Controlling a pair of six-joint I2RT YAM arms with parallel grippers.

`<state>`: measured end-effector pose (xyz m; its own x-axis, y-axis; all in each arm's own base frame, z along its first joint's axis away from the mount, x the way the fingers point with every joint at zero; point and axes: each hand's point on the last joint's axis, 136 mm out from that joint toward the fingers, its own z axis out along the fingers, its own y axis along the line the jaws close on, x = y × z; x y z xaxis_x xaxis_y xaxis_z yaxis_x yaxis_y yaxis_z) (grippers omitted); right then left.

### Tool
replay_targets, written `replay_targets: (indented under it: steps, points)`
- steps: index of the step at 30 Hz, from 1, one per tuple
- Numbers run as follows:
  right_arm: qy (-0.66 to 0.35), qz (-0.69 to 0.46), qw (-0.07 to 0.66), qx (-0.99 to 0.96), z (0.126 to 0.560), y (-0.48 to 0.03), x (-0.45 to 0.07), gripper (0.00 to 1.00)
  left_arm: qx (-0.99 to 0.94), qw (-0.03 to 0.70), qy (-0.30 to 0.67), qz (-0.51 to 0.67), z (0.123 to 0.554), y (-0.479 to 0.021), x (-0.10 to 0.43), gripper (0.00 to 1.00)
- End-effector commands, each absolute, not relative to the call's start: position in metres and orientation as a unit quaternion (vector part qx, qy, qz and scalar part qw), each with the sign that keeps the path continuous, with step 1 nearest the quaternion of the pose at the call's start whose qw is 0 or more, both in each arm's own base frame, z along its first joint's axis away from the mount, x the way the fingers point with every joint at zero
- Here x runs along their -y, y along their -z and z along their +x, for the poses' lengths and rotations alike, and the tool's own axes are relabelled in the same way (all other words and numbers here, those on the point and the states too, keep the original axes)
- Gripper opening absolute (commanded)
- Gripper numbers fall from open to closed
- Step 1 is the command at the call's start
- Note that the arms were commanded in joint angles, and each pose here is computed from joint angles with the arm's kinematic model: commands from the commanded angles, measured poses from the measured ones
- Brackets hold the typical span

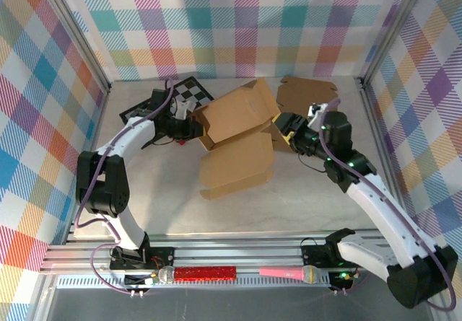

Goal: Fold the paper box

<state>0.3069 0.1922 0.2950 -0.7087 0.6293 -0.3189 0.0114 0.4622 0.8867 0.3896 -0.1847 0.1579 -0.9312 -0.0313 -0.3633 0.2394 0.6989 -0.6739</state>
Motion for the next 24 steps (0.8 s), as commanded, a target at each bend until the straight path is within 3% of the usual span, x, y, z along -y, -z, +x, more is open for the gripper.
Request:
replay_targets:
  steps: [1,13,24]
  points:
    - [-0.433,0.23,0.333,-0.805,0.327,-0.283,-0.191,0.56,-0.9,0.194,0.387,0.06,0.391,-0.173,0.181,0.0]
    - [-0.447,0.192,0.332,-0.808,0.362,-0.291,-0.223,0.42,-0.9,0.195,0.385,0.063,0.39,-0.174,0.181,0.0]
    - [-0.462,0.17,0.274,-0.826,0.362,-0.286,-0.259,0.41,-0.9,0.194,0.384,0.066,0.39,-0.173,0.184,0.0]
